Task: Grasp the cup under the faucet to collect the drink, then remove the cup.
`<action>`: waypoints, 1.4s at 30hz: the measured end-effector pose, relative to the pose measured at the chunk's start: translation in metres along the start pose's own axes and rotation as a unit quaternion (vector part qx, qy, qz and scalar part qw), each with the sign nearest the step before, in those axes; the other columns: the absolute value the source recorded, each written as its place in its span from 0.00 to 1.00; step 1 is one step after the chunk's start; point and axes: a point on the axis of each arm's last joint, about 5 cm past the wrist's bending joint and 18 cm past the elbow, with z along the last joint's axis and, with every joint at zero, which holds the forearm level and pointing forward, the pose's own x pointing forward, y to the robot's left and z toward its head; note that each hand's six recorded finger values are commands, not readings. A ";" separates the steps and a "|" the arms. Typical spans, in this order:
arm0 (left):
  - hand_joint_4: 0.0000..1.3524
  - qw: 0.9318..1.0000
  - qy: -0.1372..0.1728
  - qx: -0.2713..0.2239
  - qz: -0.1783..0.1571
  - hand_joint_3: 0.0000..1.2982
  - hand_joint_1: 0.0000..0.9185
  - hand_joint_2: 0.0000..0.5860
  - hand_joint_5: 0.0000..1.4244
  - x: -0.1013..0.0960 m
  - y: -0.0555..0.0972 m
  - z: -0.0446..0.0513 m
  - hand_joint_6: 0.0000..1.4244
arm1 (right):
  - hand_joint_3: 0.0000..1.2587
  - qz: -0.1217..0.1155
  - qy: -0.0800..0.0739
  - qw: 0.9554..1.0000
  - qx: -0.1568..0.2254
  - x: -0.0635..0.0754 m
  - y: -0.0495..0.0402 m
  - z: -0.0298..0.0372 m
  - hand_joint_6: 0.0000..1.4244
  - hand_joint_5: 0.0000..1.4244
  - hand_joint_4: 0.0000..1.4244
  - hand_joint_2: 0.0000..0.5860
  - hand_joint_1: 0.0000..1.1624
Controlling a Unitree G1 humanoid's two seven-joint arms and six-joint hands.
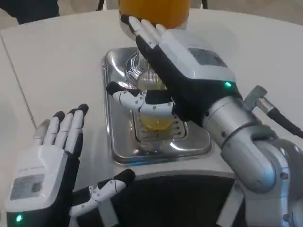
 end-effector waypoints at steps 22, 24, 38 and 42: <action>0.00 0.998 0.024 -0.064 -0.015 0.00 0.23 0.09 0.00 0.053 -0.018 0.0134 0.01 | 0.00 -0.001 0.006 1.000 -0.029 -0.006 -0.0003 0.0099 0.00 0.00 0.00 0.57 0.40; 0.00 0.997 0.031 -0.074 -0.016 0.00 0.23 0.09 0.00 0.056 -0.020 0.0140 0.01 | 0.00 0.000 0.006 1.000 -0.028 -0.006 -0.0008 0.0095 0.00 0.00 0.00 0.58 0.40; 0.00 0.994 0.020 -0.110 -0.013 0.00 0.23 0.09 0.00 0.067 -0.021 0.0251 0.02 | 0.00 -0.018 0.009 1.000 -0.007 -0.008 0.0027 0.0064 0.00 0.00 0.00 0.59 0.41; 0.00 0.993 0.013 -0.116 -0.017 0.00 0.23 0.08 0.00 0.067 -0.023 0.0292 0.02 | 0.00 -0.031 0.014 0.999 0.011 -0.010 0.0070 0.0058 0.00 0.00 0.00 0.59 0.41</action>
